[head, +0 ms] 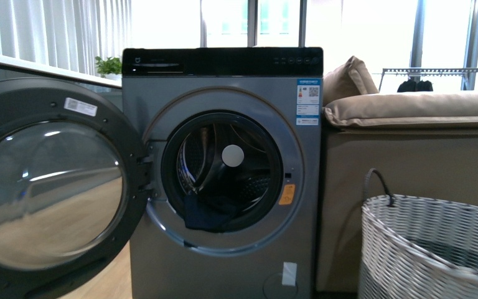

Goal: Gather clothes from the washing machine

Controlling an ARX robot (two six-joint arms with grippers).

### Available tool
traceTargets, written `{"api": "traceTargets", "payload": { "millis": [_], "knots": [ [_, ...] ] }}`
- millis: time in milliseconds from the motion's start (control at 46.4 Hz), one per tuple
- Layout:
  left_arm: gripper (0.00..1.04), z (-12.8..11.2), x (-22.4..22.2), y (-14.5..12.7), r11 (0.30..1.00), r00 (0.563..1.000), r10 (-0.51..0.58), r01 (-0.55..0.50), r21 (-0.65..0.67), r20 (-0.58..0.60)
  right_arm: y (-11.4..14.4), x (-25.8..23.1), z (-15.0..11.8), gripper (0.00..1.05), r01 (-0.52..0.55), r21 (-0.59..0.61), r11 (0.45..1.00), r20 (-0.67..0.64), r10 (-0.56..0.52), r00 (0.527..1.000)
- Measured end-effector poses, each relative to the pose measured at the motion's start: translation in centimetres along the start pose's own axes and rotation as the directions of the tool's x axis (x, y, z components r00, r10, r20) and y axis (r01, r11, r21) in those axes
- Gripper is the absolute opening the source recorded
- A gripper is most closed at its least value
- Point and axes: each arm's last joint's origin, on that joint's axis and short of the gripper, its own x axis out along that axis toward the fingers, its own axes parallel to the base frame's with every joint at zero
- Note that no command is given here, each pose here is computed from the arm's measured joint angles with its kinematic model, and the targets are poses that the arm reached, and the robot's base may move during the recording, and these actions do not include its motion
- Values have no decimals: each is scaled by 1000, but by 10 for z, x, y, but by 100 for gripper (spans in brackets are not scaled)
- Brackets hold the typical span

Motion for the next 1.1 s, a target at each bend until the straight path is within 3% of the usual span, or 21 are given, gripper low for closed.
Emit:
{"api": "traceTargets", "payload": {
  "millis": [1099],
  "knots": [
    [98, 0, 0, 0, 1000, 1000, -1, 1, 0, 0, 0, 0, 0, 97, 1, 0, 1000, -1, -1, 1000]
  ]
}}
